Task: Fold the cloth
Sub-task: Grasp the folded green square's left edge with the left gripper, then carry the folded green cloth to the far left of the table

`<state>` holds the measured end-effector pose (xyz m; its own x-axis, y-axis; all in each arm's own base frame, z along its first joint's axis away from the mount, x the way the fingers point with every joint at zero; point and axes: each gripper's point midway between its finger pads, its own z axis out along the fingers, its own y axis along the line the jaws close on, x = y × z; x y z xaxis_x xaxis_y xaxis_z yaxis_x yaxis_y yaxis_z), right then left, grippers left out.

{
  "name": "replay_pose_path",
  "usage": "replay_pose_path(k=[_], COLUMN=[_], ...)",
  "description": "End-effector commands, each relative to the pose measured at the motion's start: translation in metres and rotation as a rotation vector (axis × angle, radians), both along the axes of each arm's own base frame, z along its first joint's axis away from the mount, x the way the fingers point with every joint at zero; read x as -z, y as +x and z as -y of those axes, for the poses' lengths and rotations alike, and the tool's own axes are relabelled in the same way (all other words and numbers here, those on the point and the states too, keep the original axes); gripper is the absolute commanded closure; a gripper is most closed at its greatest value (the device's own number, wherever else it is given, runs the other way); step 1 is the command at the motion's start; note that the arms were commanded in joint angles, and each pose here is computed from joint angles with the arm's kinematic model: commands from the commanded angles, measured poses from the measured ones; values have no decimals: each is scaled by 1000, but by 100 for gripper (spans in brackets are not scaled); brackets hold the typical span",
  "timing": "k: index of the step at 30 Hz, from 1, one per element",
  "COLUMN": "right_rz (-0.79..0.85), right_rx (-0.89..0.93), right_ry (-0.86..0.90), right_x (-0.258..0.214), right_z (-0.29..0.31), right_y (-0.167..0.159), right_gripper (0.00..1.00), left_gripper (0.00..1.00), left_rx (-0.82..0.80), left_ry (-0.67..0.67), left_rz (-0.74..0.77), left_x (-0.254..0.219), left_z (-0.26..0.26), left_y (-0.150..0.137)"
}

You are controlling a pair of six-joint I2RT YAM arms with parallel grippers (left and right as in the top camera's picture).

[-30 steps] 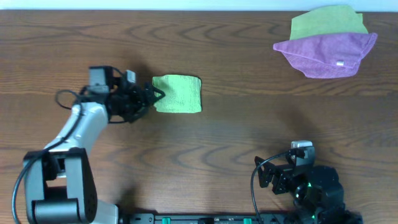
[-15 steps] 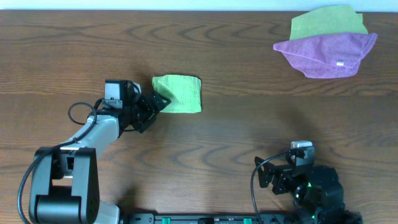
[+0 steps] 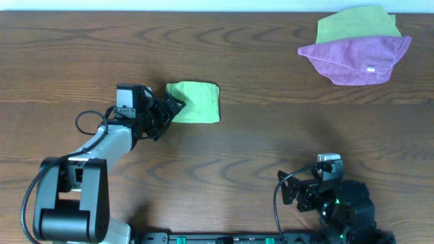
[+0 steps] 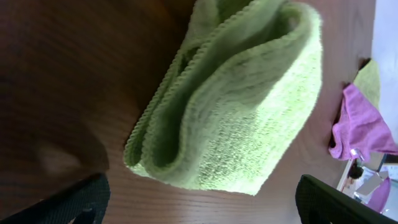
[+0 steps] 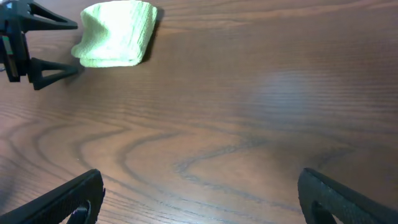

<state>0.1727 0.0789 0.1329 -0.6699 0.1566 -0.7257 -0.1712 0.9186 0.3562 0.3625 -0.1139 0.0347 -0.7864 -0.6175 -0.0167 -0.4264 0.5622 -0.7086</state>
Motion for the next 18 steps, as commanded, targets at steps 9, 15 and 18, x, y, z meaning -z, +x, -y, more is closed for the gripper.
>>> replay_pose_path(k=[9, 15, 18], right_rz=[2, 2, 2], right_rx=[24, 24, 24], right_ry=[6, 6, 6], right_x=[0, 0, 0], right_z=[3, 3, 3], right_y=[1, 1, 1], right_gripper=[1, 1, 1], left_gripper=[16, 68, 94], left_rx=[9, 15, 27], left_ry=[-20, -8, -14], left_rz=[0, 3, 34], left_x=[22, 43, 44], left_z=[22, 27, 29], left_y=[7, 12, 18])
